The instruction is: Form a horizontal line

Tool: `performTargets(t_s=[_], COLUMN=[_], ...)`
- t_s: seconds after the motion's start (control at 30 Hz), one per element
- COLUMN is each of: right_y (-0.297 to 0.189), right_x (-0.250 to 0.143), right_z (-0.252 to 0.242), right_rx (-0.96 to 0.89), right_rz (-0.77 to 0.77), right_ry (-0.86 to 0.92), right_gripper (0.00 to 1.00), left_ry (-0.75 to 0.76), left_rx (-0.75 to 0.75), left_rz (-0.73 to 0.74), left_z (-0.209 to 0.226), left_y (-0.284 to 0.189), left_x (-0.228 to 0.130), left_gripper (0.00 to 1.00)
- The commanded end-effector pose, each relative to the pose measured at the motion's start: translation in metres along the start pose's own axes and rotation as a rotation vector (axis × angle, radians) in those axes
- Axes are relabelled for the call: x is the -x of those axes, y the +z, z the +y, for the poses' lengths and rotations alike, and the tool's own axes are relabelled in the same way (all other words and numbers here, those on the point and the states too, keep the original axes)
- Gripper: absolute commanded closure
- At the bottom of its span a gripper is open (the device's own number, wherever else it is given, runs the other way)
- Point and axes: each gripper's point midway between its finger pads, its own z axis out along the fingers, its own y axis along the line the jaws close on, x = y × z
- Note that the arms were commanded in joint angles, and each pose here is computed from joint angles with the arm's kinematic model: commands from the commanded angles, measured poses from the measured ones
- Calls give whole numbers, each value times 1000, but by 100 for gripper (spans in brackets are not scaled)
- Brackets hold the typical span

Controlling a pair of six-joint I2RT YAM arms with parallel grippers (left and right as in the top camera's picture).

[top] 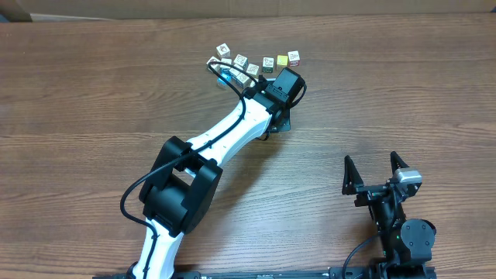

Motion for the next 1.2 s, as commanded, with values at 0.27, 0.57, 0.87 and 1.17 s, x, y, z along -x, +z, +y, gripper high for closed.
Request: performTargets(t_s=[0.27, 0.57, 0.87, 1.17], right_y=[0, 0, 0, 0], right_x=[-2, -2, -2, -2], right_z=[-3, -3, -3, -3], right_rx=[-14, -14, -14, -14], right_rz=[-3, -3, -3, -3], right_ry=[-7, -7, -7, -7], right_gripper=[0, 0, 0, 0], left_ry=[-46, -42, -35, -27], left_rx=[17, 50, 57, 112], left_rz=[-17, -2, 7, -2], left_z=[1, 6, 7, 18], left_y=[9, 21, 21, 20], left_x=[1, -5, -8, -8], left_gripper=[96, 96, 96, 96])
